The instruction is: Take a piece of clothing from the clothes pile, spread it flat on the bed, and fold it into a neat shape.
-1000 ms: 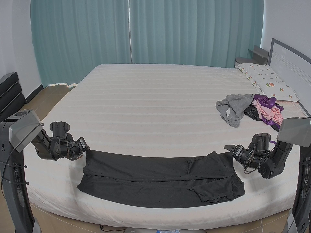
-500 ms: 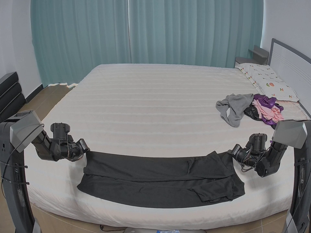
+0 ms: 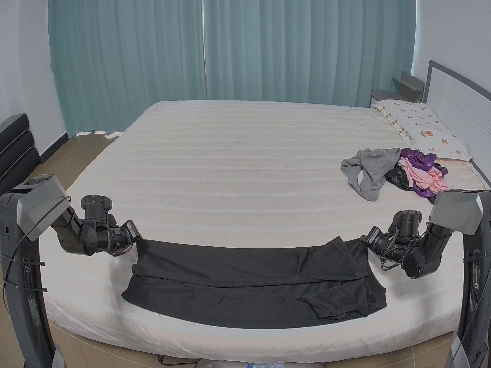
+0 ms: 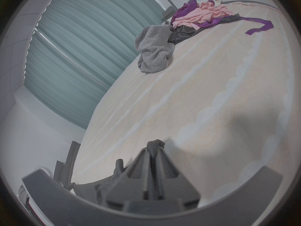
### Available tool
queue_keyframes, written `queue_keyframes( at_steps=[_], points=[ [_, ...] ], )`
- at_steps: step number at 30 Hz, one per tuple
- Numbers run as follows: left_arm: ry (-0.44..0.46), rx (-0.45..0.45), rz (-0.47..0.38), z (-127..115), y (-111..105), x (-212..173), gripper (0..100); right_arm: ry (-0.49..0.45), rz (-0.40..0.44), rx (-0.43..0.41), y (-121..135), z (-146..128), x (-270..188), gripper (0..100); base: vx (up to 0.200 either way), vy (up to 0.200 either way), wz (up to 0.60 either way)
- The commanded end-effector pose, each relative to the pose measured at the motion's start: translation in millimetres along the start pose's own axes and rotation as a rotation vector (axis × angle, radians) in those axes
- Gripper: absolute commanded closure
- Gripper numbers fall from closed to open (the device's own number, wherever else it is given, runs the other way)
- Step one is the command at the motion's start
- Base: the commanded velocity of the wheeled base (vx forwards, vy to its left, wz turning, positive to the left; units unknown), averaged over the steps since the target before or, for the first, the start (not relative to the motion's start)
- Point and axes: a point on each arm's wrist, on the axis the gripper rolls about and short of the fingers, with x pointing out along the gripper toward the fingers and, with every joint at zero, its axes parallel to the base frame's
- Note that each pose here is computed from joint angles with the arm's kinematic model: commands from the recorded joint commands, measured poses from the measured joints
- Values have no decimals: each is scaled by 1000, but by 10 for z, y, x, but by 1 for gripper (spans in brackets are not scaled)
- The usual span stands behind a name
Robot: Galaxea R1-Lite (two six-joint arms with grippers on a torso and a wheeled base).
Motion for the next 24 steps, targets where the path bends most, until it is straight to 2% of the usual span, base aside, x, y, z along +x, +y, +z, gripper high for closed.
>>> queue_keyframes(
  at_steps=[1, 6, 11, 13, 15, 18, 20, 24],
  points=[
    [3, -2, 2, -4, 5, 1, 0, 5, -4, 2, -15, -19, 7, 0, 0, 0, 0],
    [6, -9, 5, -12, 16, -7, 0, -8, 5, 12, 33, 24, -121, 0, 0, 0, 0],
    [1, -46, 10, 1, 37, -111, 0, -23, 5, 72, 83, 103, -383, 0, 0, 0, 0],
    [-11, -106, -8, 36, 34, -357, 0, -2, -16, 135, 90, 39, -617, 0, 0, 0, 0],
    [2, -120, -35, 38, 34, -490, 0, 14, -29, 150, 64, -35, -741, 0, 0, 0, 0],
    [29, -129, -54, -13, 46, -580, 0, 25, -33, 155, 38, -124, -847, 0, 0, 0, 0],
    [64, -142, -36, -137, 77, -648, 0, 27, -23, 169, 1, -251, -988, 0, 0, 0, 0],
    [116, -157, -6, -344, 117, -787, 0, 15, 21, 200, -18, -348, -1139, 0, -200, 0, 0]
  ],
)
